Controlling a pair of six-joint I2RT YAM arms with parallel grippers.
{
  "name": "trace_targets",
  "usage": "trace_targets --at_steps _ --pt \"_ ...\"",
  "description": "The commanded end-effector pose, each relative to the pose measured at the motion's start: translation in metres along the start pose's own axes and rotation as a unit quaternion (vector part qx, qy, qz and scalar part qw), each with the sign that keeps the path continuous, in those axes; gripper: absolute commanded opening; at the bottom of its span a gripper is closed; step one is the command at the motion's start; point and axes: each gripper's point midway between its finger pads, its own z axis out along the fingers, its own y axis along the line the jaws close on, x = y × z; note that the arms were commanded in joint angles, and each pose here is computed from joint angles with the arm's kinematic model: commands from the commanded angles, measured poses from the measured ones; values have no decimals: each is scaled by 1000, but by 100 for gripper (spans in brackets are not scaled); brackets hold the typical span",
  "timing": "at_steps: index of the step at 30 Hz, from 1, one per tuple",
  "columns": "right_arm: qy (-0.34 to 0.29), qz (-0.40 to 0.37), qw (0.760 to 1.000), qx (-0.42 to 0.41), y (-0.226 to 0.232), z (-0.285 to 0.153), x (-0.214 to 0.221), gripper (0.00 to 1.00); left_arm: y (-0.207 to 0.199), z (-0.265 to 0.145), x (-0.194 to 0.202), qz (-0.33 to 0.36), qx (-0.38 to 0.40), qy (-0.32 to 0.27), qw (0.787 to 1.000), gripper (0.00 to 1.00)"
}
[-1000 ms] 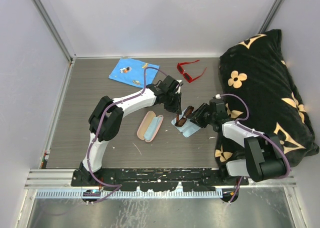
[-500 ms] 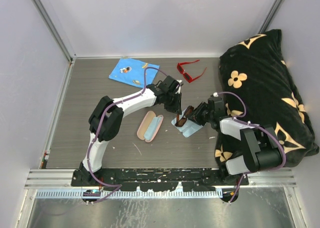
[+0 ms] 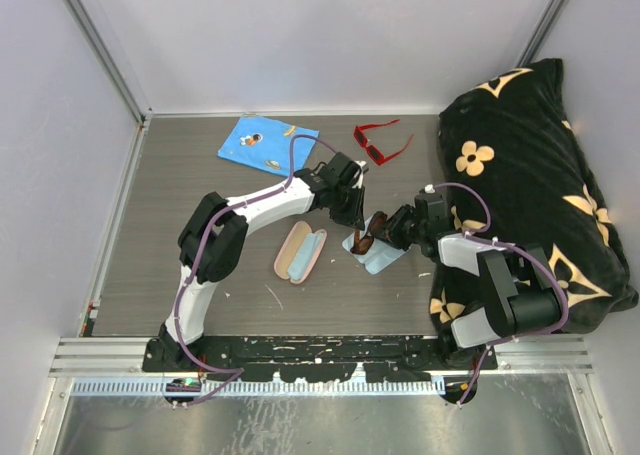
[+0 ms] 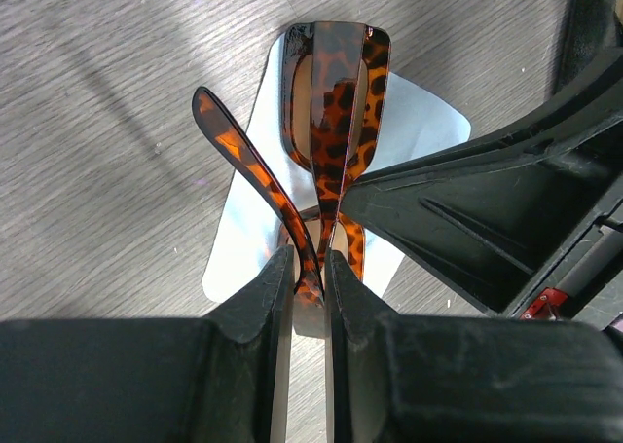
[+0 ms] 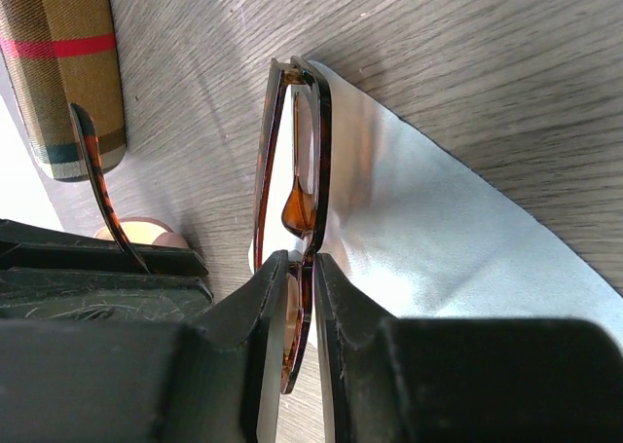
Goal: Organize the sunglasses
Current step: Pick up the sunglasses from the center of the board.
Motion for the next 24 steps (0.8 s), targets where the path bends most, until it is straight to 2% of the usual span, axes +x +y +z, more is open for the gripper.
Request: trace_targets --at_steps 1,11,24 --pt "-15 -17 999 -30 19 2 -14 23 -24 -13 -20 15 31 -31 999 0" --pt "-9 -15 1000 -20 11 6 -10 27 -25 -15 -21 13 31 -33 999 0" --pt "-3 -14 1000 -27 13 9 -9 18 -29 -13 -20 14 37 -30 999 0"
